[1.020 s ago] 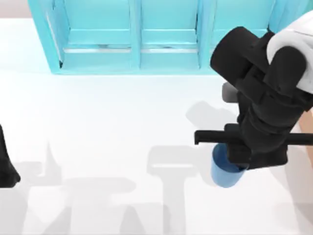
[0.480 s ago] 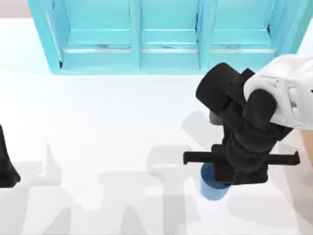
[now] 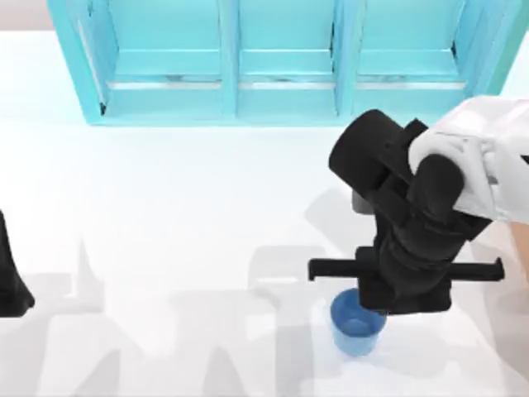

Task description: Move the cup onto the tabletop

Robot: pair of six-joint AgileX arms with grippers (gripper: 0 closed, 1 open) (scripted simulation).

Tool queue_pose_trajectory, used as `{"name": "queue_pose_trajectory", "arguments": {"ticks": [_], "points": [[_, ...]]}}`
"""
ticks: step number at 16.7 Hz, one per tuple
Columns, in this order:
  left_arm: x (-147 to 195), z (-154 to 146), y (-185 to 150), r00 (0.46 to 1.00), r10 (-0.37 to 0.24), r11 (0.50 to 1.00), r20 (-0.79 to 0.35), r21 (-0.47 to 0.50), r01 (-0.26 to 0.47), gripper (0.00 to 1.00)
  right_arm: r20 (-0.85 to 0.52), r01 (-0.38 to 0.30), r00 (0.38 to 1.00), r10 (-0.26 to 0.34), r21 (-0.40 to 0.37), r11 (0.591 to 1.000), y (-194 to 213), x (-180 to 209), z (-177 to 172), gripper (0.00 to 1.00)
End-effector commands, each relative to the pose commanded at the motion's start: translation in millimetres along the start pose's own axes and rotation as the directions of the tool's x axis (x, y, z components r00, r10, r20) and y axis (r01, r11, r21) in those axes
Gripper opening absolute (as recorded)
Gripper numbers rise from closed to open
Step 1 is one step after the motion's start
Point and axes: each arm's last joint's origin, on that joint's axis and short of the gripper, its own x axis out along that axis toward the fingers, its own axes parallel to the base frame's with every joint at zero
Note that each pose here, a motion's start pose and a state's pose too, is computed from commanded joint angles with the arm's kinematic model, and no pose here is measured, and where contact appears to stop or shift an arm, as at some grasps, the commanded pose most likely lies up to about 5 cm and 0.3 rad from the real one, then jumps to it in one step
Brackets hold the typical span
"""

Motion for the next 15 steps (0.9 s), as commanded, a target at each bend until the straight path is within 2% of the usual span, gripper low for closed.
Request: {"name": "queue_pose_trajectory", "arguments": {"ticks": [9, 15], "points": [[0.0, 0.0, 0.0, 1.000, 0.000, 1.000, 0.000, 0.000, 0.000, 1.00, 0.000, 0.000, 1.000, 0.000, 0.000, 1.000, 0.0, 0.0, 0.0, 0.98], [0.0, 0.0, 0.0, 1.000, 0.000, 1.000, 0.000, 0.000, 0.000, 1.00, 0.000, 0.000, 1.000, 0.000, 0.000, 1.000, 0.0, 0.0, 0.0, 1.00]]}}
